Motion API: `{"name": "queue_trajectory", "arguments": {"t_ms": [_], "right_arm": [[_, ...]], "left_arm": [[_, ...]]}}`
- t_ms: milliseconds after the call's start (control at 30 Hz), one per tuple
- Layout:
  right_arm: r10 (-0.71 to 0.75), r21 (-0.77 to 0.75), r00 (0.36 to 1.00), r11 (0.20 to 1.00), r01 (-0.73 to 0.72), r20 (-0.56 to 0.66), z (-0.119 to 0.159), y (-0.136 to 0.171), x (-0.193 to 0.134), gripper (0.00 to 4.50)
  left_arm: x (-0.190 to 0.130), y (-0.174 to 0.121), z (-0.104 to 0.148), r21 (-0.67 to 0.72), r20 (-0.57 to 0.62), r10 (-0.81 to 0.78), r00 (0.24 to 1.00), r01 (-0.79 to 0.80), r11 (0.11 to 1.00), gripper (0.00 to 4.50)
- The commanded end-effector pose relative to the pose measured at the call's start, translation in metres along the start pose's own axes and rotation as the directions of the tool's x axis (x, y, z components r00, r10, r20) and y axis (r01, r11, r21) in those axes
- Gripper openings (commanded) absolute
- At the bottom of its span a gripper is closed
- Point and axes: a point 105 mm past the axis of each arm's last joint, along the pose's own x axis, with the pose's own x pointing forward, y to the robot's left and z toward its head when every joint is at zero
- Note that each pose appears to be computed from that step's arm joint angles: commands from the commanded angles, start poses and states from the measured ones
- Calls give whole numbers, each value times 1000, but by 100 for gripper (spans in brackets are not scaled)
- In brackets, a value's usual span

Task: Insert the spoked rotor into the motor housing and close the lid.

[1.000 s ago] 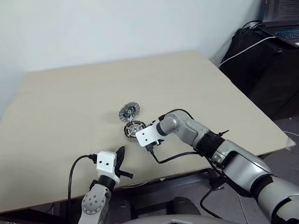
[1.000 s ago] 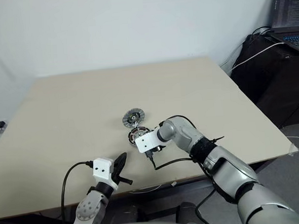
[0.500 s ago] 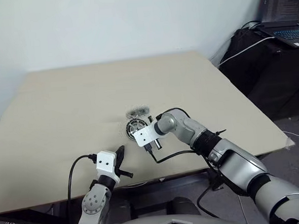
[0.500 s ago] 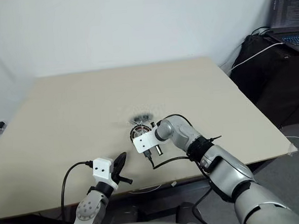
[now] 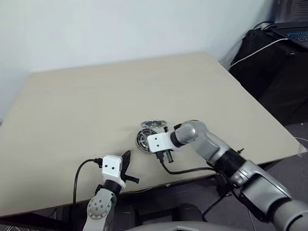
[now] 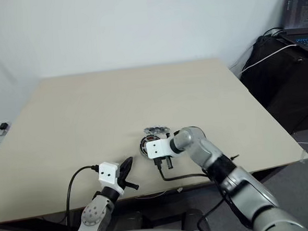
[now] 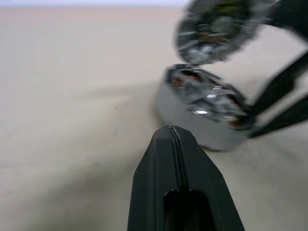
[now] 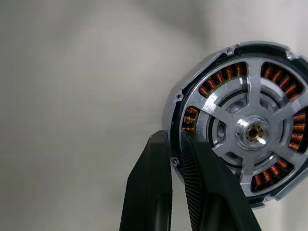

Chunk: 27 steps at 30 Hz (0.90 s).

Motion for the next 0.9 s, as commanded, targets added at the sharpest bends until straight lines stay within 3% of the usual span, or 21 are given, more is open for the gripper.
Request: {"name": "queue_trajectory", "arguments": {"t_ms": [33,300,600,900], "right_arm": [[-54,41,997,998,51,60,16,1,-32,9],[-133,306,991,945,119,28,4,21,-41,9],[-208,699,978,697,159,-15,8,17,-7,9],[-137,892,990,450,46,17,24,29,-3,9]], "left_arm": [[3,-3,8,3,37,-11,999,11,1000,0],[5,-6,6,-2,30,-37,999,37,999,0],[8,-7,8,6,31,-51,998,51,999,0],[4,-4,7,2,29,-26,999,26,1000,0]]}}
